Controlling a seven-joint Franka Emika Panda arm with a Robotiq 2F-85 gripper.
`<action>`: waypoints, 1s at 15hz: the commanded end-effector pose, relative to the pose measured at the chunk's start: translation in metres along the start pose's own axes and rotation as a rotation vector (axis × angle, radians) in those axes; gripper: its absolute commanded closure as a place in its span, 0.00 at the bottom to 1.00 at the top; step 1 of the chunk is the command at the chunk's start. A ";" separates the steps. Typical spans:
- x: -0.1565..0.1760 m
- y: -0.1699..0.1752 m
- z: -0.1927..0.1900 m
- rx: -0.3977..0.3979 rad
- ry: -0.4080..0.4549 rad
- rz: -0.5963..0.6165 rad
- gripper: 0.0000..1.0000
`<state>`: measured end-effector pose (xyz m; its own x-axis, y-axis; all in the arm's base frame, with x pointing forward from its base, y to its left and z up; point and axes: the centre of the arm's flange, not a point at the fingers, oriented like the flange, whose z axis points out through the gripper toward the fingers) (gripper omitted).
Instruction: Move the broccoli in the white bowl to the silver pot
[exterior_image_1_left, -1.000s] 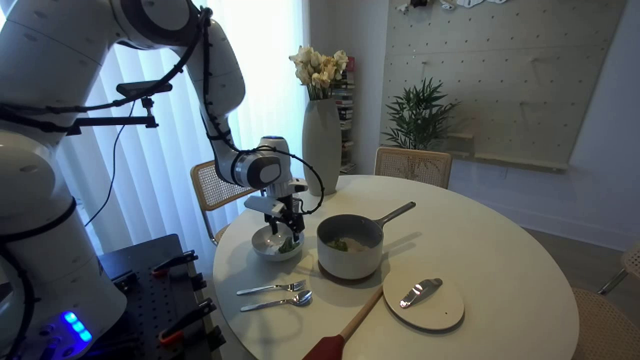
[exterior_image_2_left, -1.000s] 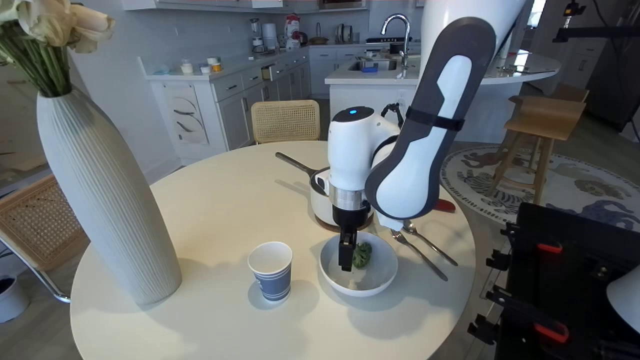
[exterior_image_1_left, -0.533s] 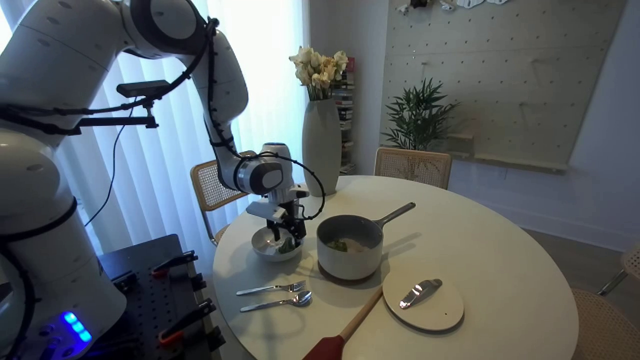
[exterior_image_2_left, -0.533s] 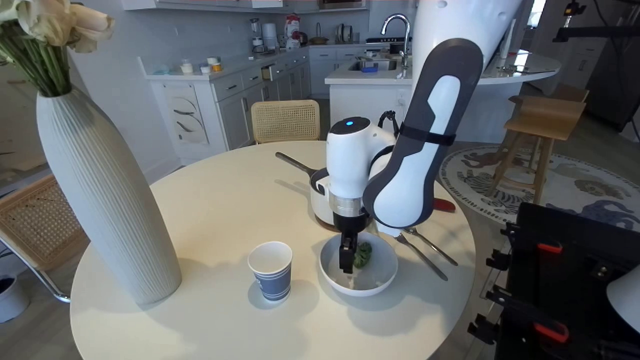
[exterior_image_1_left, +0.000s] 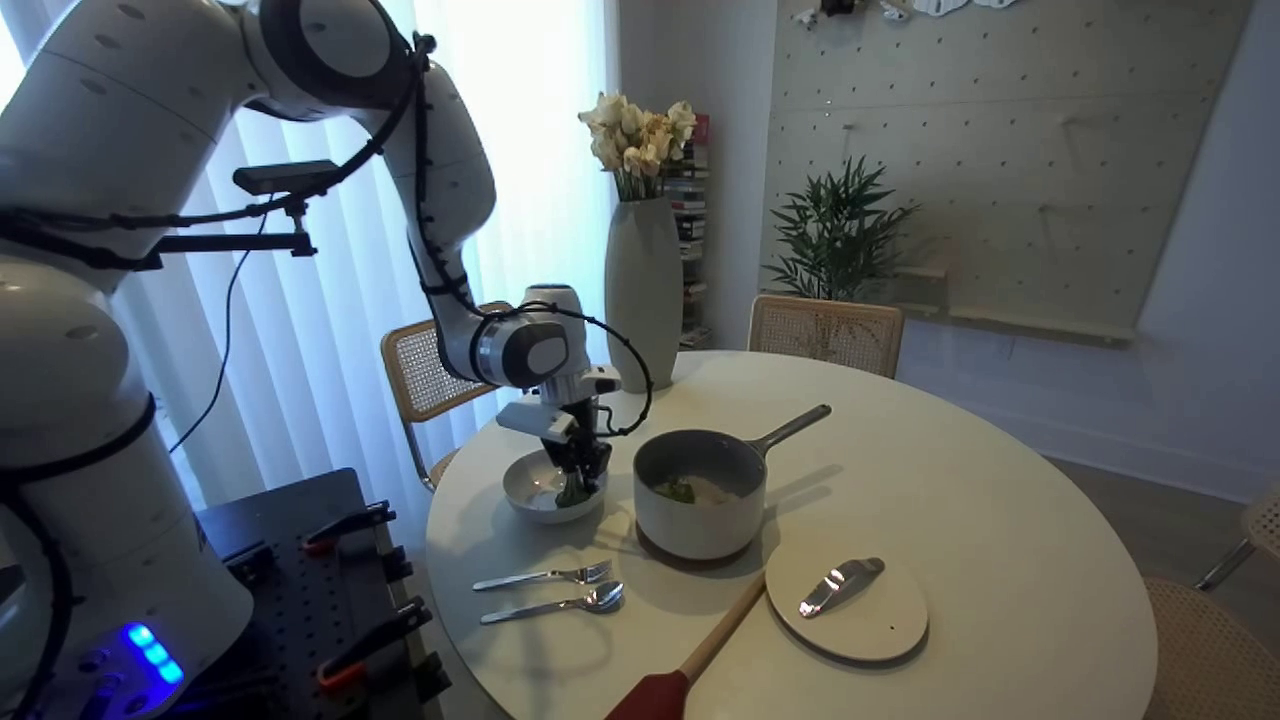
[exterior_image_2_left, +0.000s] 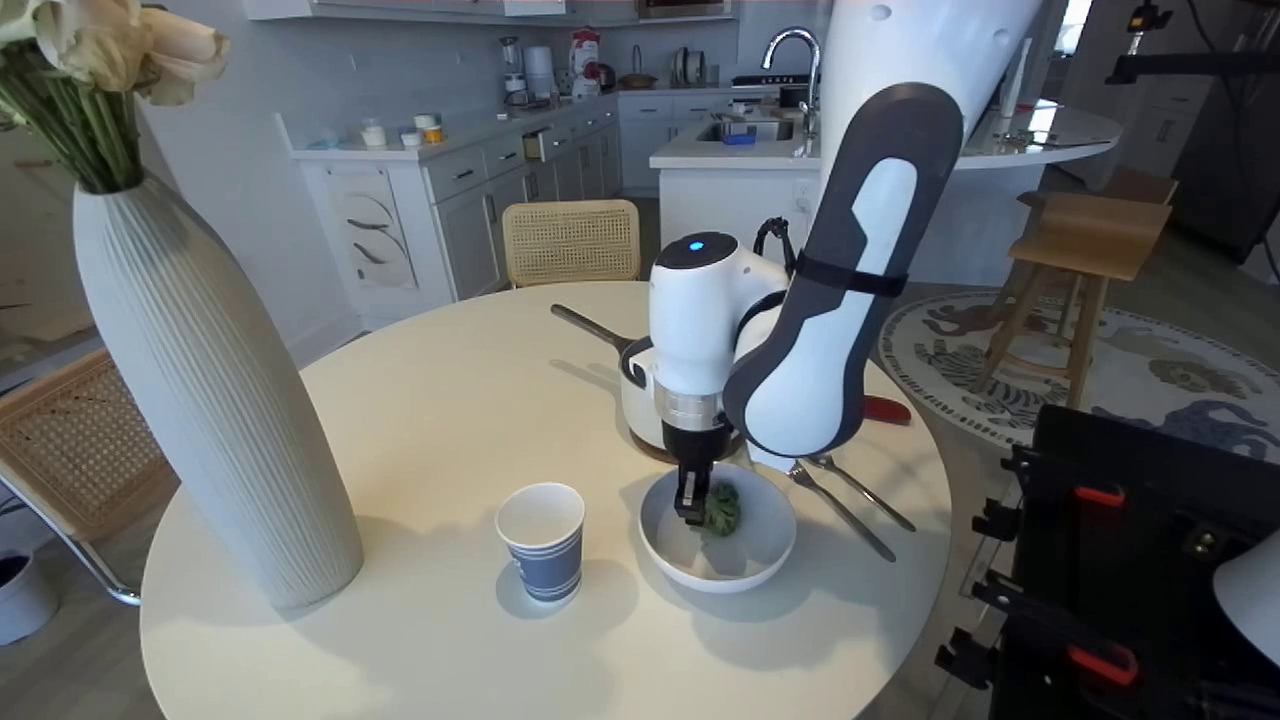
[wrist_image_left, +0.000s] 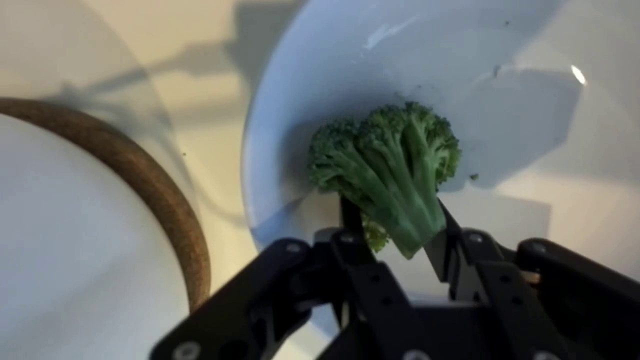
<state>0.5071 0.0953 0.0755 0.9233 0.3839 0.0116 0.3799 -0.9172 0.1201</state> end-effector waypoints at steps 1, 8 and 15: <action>0.005 -0.005 -0.004 -0.030 0.022 0.009 0.95; 0.022 0.013 -0.042 0.002 -0.084 0.028 0.99; 0.056 0.048 -0.103 0.061 -0.361 0.106 0.99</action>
<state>0.5490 0.0844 0.1534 0.9250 0.2836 -0.2528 0.3170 -0.9429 0.1022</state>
